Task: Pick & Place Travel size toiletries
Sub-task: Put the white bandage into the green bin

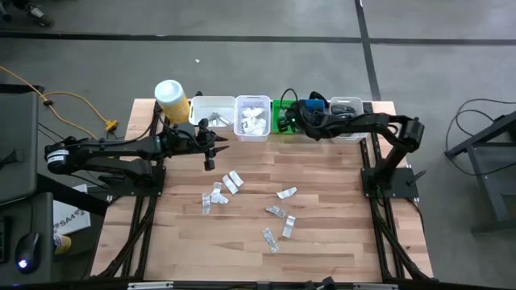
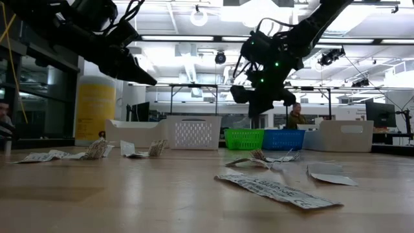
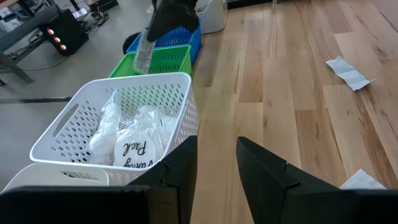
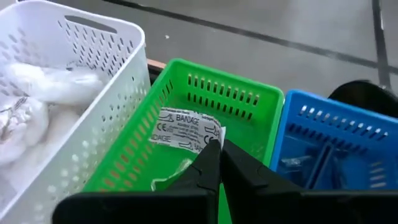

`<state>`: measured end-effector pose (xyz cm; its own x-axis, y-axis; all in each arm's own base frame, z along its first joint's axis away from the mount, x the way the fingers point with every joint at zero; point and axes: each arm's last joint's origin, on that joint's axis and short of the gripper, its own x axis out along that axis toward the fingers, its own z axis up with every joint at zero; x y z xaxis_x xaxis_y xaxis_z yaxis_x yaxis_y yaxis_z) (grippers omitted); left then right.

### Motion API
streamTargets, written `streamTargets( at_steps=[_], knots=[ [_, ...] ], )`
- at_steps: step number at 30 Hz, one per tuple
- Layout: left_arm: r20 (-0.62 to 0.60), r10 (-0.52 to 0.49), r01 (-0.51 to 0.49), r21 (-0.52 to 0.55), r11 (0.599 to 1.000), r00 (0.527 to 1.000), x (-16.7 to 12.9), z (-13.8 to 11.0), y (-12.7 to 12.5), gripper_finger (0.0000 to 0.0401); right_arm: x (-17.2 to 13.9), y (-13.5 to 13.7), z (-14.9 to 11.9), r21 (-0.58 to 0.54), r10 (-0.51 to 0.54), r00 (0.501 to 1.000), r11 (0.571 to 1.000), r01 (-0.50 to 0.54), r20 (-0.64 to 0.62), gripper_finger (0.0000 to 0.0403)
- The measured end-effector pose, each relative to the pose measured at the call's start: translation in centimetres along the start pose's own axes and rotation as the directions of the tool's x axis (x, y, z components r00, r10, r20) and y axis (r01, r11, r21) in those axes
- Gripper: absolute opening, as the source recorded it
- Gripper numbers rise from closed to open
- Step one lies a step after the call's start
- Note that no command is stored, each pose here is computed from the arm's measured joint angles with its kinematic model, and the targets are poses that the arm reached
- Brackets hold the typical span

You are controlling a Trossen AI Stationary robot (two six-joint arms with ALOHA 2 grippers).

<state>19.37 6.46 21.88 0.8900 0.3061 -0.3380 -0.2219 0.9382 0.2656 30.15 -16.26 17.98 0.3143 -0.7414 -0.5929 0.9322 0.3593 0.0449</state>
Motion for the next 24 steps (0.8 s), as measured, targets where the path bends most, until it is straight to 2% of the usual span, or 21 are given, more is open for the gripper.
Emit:
streamTargets(
  at_steps=[4, 10, 14, 19, 24],
  knots=[
    [-0.001, -0.001, 0.001, 0.0, 1.0, 1.0, 0.0, 0.0, 0.0, 0.011, 0.1, 0.0, 0.0, 0.023, 0.027, 1.0, 0.999, -0.027, -0.015, 0.0042],
    [-0.005, -0.002, 0.002, 0.0, 1.0, 1.0, 0.0, -0.1, 0.0, 0.011, -0.2, -0.1, 0.1, 0.023, 0.041, 0.999, 0.999, -0.04, -0.032, 0.0126],
    [-0.013, -0.004, 0.004, 0.0, 1.0, 1.0, 0.0, -0.1, 0.0, 0.011, -1.8, -0.3, 0.6, 0.115, 0.144, 0.984, 0.984, -0.132, -0.1, 0.0166],
    [-0.029, -0.008, 0.008, 0.0, 1.0, 1.0, 0.0, -0.3, -0.1, 0.011, -4.6, 0.3, 0.0, 0.198, 0.29, 0.922, 0.949, -0.244, -0.255, 0.0183],
    [-0.05, -0.015, 0.015, 0.0, 1.0, 0.999, 0.0, -0.5, -0.1, 0.011, -7.5, 2.2, -2.2, 0.131, 0.32, 0.879, 0.947, -0.292, -0.354, 0.0177]
  ],
)
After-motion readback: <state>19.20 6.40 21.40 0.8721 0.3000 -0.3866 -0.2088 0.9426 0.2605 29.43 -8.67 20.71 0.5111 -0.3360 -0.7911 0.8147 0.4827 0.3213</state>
